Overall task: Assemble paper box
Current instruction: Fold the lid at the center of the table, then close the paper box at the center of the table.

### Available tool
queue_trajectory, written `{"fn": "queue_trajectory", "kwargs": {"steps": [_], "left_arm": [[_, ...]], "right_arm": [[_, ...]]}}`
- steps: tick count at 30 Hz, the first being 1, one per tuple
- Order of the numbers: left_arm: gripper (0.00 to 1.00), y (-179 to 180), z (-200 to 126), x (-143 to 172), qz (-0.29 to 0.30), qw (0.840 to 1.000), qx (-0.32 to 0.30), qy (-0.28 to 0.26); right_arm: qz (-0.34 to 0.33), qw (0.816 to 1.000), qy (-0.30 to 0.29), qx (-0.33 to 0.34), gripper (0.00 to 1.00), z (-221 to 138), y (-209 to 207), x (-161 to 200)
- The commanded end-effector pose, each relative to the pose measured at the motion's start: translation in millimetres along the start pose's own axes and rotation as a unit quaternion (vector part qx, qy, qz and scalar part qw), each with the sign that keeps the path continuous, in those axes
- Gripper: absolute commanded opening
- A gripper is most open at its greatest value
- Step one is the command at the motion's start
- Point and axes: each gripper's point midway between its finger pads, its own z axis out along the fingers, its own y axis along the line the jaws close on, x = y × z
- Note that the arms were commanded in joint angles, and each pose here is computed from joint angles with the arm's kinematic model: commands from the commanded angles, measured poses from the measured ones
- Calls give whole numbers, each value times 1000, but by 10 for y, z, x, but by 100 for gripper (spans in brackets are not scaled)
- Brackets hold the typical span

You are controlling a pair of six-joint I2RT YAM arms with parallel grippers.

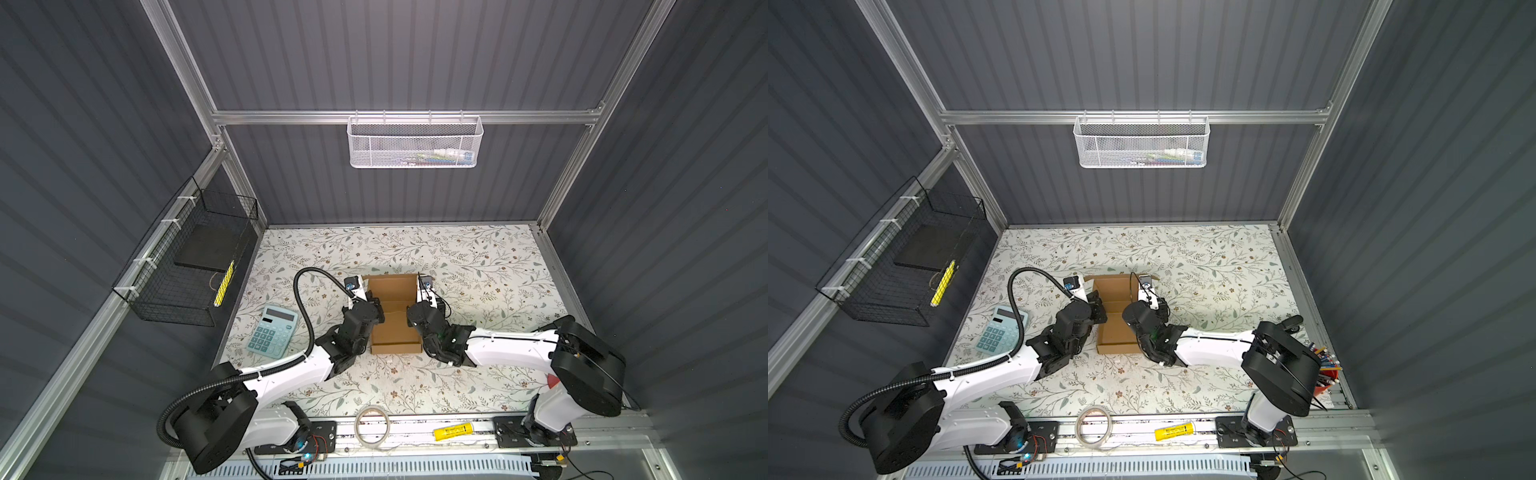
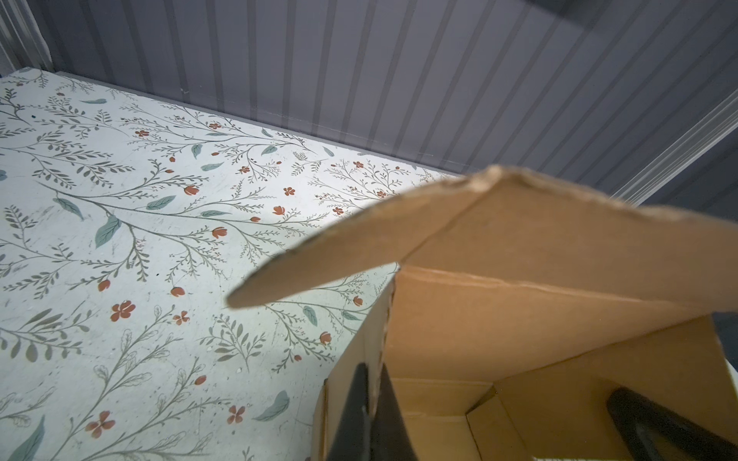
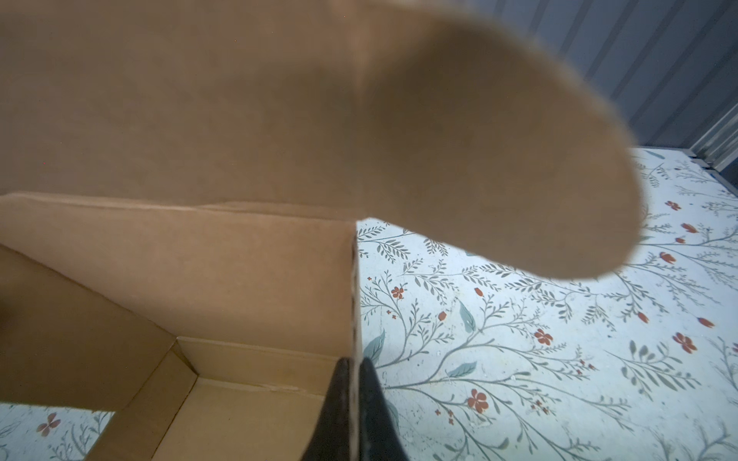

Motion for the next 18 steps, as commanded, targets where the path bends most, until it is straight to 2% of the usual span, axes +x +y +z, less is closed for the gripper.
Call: {"fn": "queue_trajectory", "kwargs": {"steps": [1, 18], "left_arm": [[0, -21, -50, 149, 0, 1000, 12, 21], [0, -14, -74, 187, -3, 1000, 11, 19]], "right_arm": [[-3, 1000, 12, -16, 4, -22, 77, 141], [-1, 1000, 5, -13, 2, -56, 72, 135]]}}
